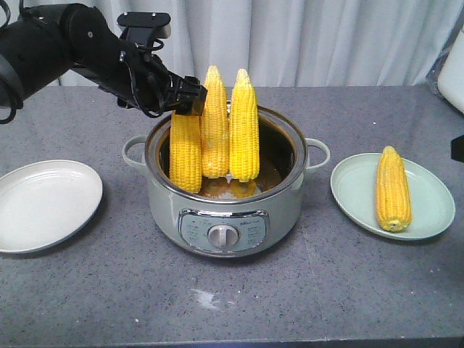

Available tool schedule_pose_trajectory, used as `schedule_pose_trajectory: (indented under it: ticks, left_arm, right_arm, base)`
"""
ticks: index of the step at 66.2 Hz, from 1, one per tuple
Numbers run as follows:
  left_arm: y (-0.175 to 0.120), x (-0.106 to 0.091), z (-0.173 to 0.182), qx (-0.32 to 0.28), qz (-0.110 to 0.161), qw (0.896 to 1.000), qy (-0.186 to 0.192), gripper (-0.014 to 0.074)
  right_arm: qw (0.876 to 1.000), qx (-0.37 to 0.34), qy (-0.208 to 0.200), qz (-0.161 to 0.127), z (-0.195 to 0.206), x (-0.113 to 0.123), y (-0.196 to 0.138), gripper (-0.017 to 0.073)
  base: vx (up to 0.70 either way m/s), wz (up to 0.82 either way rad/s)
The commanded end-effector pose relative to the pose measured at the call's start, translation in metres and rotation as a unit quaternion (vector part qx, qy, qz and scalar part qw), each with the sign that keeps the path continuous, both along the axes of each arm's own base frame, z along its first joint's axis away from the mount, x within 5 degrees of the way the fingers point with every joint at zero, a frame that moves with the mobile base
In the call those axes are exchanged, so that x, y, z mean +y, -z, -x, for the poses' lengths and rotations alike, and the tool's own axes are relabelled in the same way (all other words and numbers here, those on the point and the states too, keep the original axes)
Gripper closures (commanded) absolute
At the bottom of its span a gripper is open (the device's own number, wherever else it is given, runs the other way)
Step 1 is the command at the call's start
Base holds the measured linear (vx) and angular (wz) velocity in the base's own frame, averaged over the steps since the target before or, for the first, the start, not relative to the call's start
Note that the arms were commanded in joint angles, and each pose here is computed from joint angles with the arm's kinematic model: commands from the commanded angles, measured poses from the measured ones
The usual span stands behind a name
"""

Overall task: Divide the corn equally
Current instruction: 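Grasp a corn cob in the pot with the left gripper and lift, then carry the corn cob to the white plate and lower it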

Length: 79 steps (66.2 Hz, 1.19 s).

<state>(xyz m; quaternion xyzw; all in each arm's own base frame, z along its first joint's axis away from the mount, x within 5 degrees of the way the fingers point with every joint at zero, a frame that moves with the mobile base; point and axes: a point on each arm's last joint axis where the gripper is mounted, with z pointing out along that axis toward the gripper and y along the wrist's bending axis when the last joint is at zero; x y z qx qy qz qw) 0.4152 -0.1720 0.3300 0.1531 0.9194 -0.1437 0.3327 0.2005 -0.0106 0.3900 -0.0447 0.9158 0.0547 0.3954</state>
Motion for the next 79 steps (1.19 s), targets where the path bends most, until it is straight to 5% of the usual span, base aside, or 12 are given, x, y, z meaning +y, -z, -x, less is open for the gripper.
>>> schedule_pose_trajectory:
  ticks: [1, 36, 58, 79]
  left_arm:
    - [-0.039, 0.001, 0.009, -0.064, 0.033, 0.997, -0.005, 0.0045]
    - [-0.039, 0.001, 0.008, -0.073, 0.024, 0.997, 0.006, 0.0435]
    - [-0.050, 0.003, 0.015, -0.080, 0.026, 0.996, 0.007, 0.0496]
    - [-0.105, 0.018, 0.047, -0.153, 0.048, 0.987, 0.003, 0.0498]
  right_arm:
    - [0.999, -0.050, 0.010, -0.001, 0.001, -0.001, -0.015, -0.0017]
    - [0.999, -0.050, 0.010, -0.001, 0.001, -0.001, -0.015, -0.0017]
    - [0.999, -0.050, 0.010, -0.001, 0.001, -0.001, -0.015, -0.0017]
    - [0.999, -0.047, 0.009, -0.001, 0.001, -0.001, -0.015, -0.0017]
  base:
    - [0.00, 0.00]
    - [0.00, 0.00]
    - [0.00, 0.00]
    - [0.00, 0.00]
